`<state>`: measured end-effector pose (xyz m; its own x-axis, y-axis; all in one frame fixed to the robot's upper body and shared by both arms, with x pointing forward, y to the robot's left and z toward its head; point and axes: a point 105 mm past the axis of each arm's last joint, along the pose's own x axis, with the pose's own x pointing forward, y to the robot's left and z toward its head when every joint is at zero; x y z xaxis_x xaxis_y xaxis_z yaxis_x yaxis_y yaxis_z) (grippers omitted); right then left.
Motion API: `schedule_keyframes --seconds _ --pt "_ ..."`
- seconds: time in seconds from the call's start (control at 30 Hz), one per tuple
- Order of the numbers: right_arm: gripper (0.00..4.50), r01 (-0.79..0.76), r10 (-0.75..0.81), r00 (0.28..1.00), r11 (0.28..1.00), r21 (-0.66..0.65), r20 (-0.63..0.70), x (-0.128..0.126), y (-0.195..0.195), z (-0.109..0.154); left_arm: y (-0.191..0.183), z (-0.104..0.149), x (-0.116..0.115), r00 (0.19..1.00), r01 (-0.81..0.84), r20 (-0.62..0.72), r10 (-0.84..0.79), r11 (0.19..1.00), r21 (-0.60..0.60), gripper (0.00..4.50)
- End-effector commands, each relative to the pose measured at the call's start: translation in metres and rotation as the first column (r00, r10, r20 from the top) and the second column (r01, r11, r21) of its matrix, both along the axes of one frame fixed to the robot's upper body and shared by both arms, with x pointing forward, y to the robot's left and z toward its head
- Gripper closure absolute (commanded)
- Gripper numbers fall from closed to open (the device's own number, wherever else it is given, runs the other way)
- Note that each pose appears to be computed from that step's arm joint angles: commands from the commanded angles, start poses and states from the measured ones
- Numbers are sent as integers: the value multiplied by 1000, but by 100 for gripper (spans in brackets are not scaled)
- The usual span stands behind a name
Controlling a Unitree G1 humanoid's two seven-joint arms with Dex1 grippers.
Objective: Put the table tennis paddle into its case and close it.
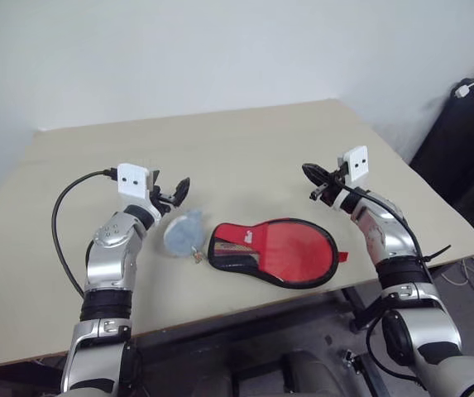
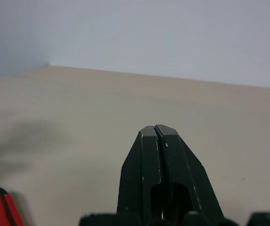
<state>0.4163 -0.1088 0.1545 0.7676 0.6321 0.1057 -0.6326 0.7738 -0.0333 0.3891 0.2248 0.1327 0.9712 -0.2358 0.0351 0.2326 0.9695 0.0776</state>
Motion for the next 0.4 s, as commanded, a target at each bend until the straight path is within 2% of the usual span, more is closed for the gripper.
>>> schedule_keyframes --seconds 0.03,0.4 --pt "450 -3 -1 996 999 36 91 3 5 30 7 22 -3 997 -23 71 23 1000 6 46" --pt "450 -25 23 998 999 39 59 1 10 18 -6 17 -22 998 -34 60 34 999 -16 46"
